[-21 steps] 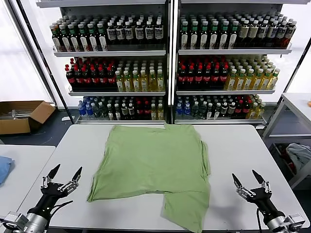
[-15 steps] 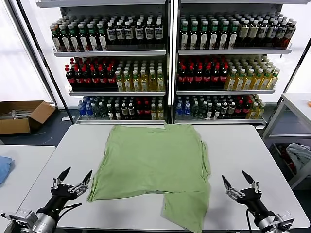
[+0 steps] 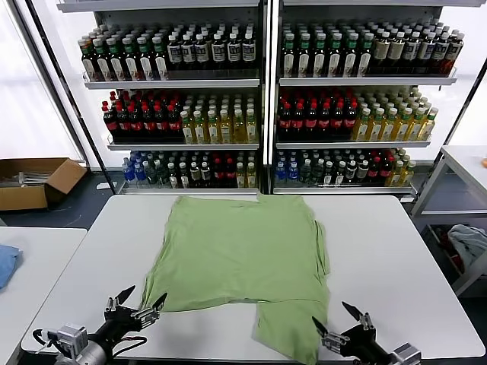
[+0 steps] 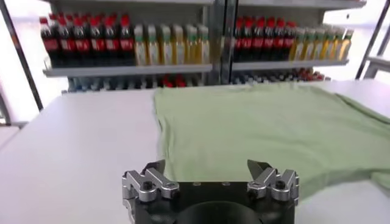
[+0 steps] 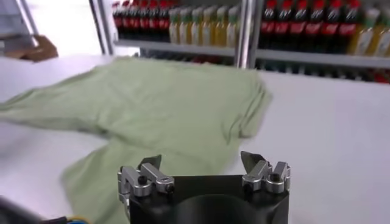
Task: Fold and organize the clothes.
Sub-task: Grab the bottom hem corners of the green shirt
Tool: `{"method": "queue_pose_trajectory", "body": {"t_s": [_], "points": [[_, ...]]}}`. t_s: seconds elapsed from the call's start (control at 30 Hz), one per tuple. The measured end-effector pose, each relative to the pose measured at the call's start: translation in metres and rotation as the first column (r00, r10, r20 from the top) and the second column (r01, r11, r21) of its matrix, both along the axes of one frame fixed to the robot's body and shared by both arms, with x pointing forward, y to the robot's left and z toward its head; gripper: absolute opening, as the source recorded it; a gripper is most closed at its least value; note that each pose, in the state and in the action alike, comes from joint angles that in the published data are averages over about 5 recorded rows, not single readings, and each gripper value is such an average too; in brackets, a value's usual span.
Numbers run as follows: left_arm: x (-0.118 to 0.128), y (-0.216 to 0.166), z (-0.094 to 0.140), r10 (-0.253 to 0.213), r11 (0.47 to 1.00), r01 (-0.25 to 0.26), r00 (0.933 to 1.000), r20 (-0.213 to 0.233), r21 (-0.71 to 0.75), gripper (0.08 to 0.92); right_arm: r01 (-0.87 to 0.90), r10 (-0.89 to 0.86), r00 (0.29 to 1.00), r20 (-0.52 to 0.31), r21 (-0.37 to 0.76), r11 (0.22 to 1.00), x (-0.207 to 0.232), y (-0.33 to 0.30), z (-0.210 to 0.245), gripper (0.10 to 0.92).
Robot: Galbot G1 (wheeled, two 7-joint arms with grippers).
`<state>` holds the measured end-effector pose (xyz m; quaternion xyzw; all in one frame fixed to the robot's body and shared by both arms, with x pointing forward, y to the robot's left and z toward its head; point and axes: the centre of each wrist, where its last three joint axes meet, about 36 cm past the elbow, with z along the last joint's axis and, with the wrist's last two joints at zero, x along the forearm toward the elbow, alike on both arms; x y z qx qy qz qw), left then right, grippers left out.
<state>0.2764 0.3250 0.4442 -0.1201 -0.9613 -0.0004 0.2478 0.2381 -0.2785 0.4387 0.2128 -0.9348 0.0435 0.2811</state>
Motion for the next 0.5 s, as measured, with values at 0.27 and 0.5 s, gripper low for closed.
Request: {"method": "queue_pose_trajectory", "body": {"t_s": [0.27, 0.5], "points": [[0.01, 0.001, -0.01, 0.026, 1.0, -0.025, 0.9985, -0.048, 0.01, 0.823, -0.028, 0.028, 0.998, -0.051, -0.005, 1.0, -0.005, 0.013, -0.004, 0.823], [0.014, 0.003, -0.027, 0.049, 0.999, -0.047, 0.9942, -0.095, 0.02, 0.812, -0.046, 0.045, 0.996, -0.078, -0.004, 0.999, -0.01, 0.02, -0.009, 0.706]]}}
